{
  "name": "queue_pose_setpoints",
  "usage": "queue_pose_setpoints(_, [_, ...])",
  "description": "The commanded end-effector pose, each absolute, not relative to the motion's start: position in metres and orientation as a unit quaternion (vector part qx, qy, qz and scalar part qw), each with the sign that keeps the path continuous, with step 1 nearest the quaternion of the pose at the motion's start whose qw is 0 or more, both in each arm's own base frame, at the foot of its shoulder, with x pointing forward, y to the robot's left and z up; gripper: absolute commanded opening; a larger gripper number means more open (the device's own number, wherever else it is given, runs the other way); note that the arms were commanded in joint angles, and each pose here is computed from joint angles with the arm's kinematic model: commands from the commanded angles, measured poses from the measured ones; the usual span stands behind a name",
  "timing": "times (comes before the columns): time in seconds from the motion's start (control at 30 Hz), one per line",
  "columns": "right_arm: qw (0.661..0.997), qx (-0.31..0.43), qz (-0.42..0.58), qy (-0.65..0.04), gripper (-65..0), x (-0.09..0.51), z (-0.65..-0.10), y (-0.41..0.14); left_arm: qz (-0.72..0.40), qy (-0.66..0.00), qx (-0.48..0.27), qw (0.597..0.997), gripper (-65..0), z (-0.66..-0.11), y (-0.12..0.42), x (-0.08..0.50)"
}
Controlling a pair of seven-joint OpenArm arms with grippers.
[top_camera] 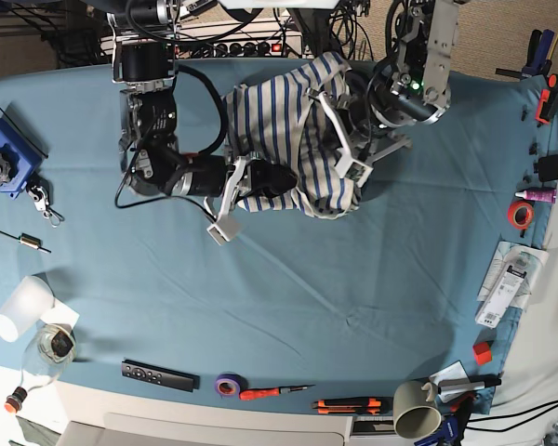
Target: Fold the T-shirt properly
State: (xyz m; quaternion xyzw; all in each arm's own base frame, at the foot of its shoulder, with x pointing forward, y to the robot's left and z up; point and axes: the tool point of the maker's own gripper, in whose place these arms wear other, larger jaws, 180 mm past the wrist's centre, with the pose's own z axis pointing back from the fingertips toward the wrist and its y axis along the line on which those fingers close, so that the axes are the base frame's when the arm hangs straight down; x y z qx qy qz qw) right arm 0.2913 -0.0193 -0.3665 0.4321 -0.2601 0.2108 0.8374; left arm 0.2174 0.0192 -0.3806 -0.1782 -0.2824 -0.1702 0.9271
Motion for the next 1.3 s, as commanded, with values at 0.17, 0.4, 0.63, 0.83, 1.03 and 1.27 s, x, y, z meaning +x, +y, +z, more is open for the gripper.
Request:
queue_pose_setpoints(0.17, [0.817, 0.387, 0.243, -0.352, -50.0, 0.317, -0.309, -0.040, -0.150, -0.356, -0.121, 0.914, -65.0, -0.339, 0.051, 0.239])
queue_pose_setpoints(0.4, [0.839, 0.343, 0.203, -0.370, -50.0, 0.321, -0.307, -0.093, -0.083, -0.360, -0.059, 0.927, -65.0, -0.335, 0.114, 0.232])
queue_pose_setpoints(0.63, [0.862, 0.289, 0.157, -0.386, -50.0, 0.309, -0.307, -0.146, -0.014, -0.371, -0.058, 0.927, -65.0, -0.326, 0.153, 0.223])
queue_pose_setpoints(0.83, [0.887, 0.251, 0.162, -0.353, -50.0, 0.266, -0.323, -0.153, -0.004, -0.320, -0.035, 0.947, -65.0, -0.341, 0.180, 0.195])
queue_pose_setpoints(1.03, [0.896, 0.240, 0.184, -0.325, -50.0, 0.217, -0.328, -0.144, -0.019, -0.273, -0.018, 0.962, -65.0, -0.354, 0.192, 0.166])
queue_pose_setpoints(1.27, [0.915, 0.237, 0.183, -0.270, -50.0, 0.165, -0.344, -0.141, -0.019, -0.204, -0.018, 0.979, -65.0, -0.371, 0.192, 0.125])
